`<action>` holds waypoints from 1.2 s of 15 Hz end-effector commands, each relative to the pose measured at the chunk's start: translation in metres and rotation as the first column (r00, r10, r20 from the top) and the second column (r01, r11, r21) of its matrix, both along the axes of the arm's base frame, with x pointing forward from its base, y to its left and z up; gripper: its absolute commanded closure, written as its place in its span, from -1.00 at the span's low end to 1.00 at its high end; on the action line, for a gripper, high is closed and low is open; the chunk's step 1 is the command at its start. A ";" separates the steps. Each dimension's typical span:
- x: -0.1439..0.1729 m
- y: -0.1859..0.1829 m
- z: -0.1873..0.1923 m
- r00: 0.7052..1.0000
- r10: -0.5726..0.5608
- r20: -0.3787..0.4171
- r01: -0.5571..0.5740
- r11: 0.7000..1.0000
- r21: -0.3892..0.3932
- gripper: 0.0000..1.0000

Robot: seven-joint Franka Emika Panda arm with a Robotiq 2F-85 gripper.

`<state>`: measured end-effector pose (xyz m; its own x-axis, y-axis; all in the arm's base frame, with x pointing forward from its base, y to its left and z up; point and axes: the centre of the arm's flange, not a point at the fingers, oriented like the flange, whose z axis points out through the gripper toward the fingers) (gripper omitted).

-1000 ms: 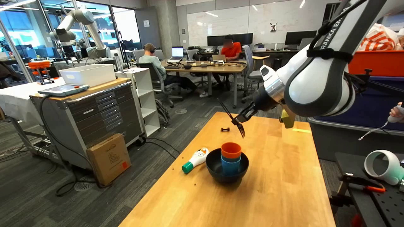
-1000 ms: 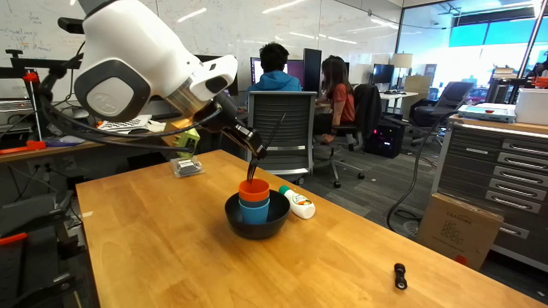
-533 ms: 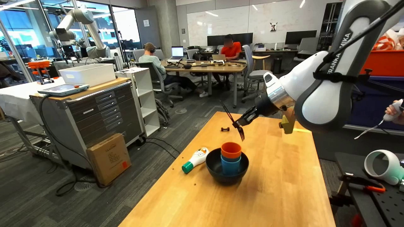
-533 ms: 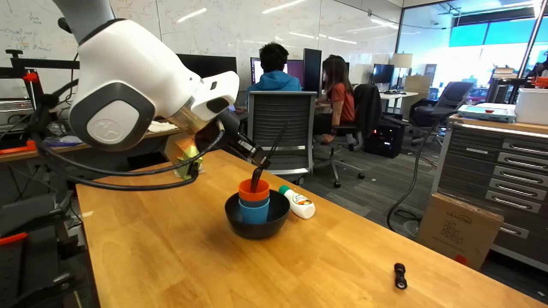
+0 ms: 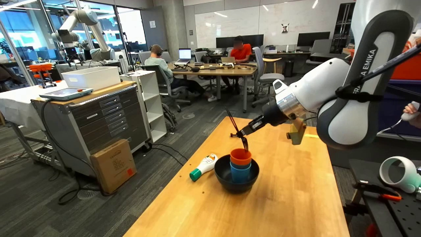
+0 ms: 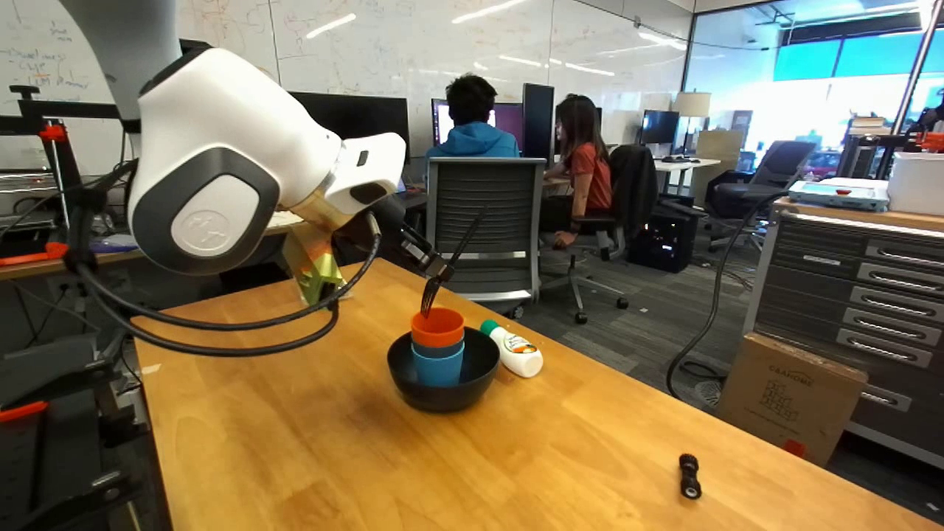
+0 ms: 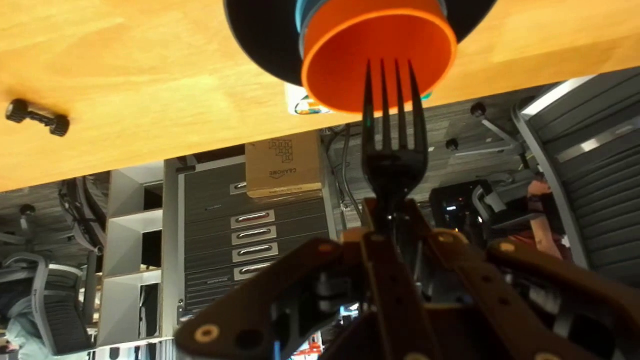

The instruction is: Pick up the three cups from the table and put them in the black bowl. Pick up the folk from the table and put it in the cups.

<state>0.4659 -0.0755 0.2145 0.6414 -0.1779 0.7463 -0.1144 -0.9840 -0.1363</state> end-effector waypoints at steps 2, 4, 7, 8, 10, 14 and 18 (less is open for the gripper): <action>0.006 0.003 0.014 0.998 -0.010 0.066 0.007 0.999 0.039 0.90; 0.010 0.001 0.013 0.997 -0.020 0.079 0.018 0.999 0.028 0.90; 0.015 -0.005 0.009 0.996 -0.033 0.085 0.032 0.999 0.006 0.90; 0.016 -0.007 0.006 0.996 -0.035 0.078 0.035 0.999 -0.001 0.90; 0.016 -0.009 0.000 0.997 -0.039 0.068 0.040 0.999 -0.011 0.90; 0.019 -0.008 -0.011 0.998 -0.045 0.047 0.046 0.999 -0.011 0.89; 0.023 -0.005 -0.016 0.998 -0.041 0.041 0.041 0.999 -0.003 0.90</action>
